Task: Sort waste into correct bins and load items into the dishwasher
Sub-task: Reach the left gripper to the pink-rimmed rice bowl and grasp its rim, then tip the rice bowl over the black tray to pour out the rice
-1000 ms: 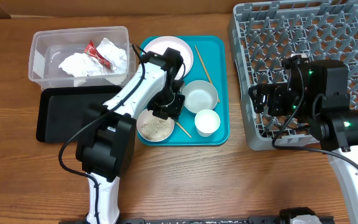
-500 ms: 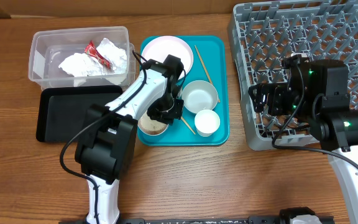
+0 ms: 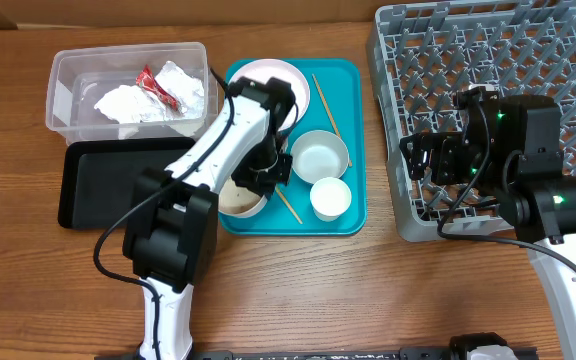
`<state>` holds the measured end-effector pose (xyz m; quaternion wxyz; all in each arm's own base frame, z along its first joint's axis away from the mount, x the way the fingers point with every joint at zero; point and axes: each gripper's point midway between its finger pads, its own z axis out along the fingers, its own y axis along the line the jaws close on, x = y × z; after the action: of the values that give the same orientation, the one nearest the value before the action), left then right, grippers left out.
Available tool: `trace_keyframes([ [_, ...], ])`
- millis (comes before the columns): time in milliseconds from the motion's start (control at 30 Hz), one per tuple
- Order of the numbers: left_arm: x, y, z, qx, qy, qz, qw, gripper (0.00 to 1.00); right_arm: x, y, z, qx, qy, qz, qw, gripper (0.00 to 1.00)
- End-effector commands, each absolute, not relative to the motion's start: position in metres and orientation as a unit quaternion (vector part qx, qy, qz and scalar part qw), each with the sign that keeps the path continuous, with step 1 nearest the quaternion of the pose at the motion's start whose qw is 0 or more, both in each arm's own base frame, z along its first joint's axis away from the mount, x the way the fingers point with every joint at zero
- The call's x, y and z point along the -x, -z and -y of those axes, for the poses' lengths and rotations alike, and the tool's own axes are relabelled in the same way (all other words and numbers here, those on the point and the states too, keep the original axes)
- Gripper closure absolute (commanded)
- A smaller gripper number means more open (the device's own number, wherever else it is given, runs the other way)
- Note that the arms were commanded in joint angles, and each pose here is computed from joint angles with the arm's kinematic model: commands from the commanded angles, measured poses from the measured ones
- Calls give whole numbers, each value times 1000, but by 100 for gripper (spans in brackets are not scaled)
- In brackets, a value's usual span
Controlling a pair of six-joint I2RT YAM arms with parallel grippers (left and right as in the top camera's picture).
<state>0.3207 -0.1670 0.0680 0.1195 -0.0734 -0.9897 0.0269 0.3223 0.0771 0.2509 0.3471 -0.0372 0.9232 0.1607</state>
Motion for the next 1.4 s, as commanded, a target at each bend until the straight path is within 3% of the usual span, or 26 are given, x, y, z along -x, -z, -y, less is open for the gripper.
trace_keyframes([
  [0,-341,-101,164,67,-20,995,73,96,-326,-264,-81,41,-168,-916,362,0],
  [367,-349,-208,116,36,-88,995,-38,96,-326,-265,-81,41,-168,-916,362,0],
  [533,-356,-228,73,39,-146,986,-72,96,-326,-265,-81,41,-168,-916,363,0],
  [800,-371,-198,27,52,-302,945,-115,96,-326,-264,-81,41,-168,-916,361,0],
  [1367,-356,-119,-24,-29,-466,852,-238,96,-325,-264,-81,41,-168,-916,361,0],
])
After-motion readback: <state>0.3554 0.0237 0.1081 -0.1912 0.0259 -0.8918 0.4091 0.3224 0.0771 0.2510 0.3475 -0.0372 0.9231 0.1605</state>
